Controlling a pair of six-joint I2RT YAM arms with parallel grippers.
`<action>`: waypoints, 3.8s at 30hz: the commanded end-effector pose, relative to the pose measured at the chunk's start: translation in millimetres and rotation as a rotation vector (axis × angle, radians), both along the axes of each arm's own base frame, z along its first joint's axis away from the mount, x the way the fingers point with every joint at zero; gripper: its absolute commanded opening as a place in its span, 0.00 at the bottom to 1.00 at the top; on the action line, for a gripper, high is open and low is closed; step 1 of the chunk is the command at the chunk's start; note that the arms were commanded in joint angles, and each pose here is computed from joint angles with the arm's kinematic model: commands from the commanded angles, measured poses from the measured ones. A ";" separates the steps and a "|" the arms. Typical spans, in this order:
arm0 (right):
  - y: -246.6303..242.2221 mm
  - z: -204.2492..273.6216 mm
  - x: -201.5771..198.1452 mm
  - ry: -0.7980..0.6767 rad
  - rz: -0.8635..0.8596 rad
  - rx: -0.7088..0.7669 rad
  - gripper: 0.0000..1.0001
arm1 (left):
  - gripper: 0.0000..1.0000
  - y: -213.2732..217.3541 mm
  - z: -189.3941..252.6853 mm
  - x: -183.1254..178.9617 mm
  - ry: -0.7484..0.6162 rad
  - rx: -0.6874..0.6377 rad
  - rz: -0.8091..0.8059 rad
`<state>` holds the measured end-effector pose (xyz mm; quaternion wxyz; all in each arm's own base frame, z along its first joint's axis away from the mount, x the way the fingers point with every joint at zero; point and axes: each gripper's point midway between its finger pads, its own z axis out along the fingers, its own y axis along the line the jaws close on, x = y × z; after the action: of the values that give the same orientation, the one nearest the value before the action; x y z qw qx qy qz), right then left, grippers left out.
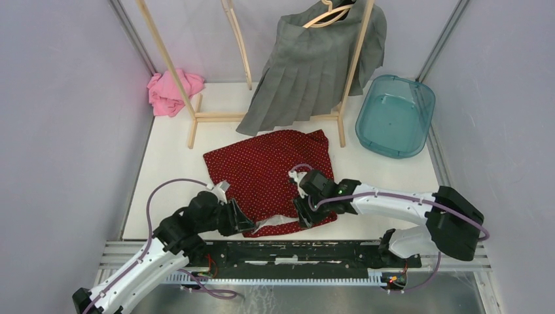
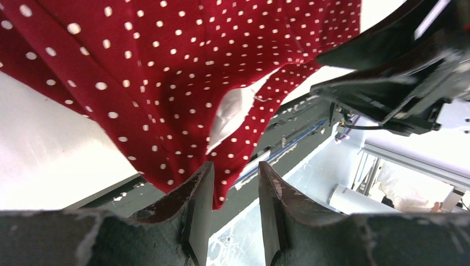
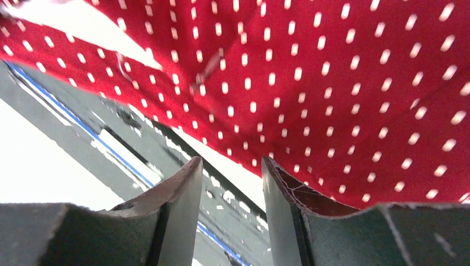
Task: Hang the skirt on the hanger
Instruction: Flatten out the skirt at the center of the board.
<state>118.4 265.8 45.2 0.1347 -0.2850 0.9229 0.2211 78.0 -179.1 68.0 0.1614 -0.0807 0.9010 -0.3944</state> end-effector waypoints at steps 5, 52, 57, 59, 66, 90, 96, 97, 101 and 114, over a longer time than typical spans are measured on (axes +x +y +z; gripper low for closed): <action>-11.3 24.6 -8.6 -0.072 -0.088 0.053 0.50 | 0.42 -5.8 46.3 18.1 -0.115 -0.042 0.023; 141.8 24.9 30.0 -0.537 0.349 0.063 0.53 | 0.44 49.2 25.1 48.9 -0.083 0.100 0.452; 149.5 20.4 30.9 -0.532 0.363 0.055 0.48 | 0.43 49.5 24.1 48.1 -0.080 0.099 0.452; 151.0 20.4 30.1 -0.529 0.367 0.060 0.37 | 0.43 49.7 23.8 47.9 -0.082 0.095 0.453; 146.9 42.4 11.7 -0.550 0.400 0.111 0.09 | 0.43 49.7 23.8 47.6 -0.083 0.093 0.453; 74.4 27.0 -57.4 -0.447 0.340 0.043 0.54 | 0.43 47.8 28.9 52.4 -0.091 0.115 0.446; 58.7 59.0 -43.8 -0.483 0.269 0.067 0.67 | 0.43 45.5 29.0 53.1 -0.090 0.109 0.440; 56.2 59.2 -41.7 -0.484 0.262 0.060 0.68 | 0.43 45.1 29.5 53.2 -0.091 0.107 0.439; 31.1 51.1 -9.1 -0.451 0.073 0.008 0.67 | 0.43 44.4 30.2 53.7 -0.092 0.104 0.438; -42.8 -7.3 45.0 -0.198 -0.395 -0.103 0.61 | 0.42 24.0 20.0 56.5 -0.058 0.109 0.353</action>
<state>164.5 227.5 51.4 0.2795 -0.1819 0.9364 0.1093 126.0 -138.5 74.0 0.2546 -0.2328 0.8953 -0.2817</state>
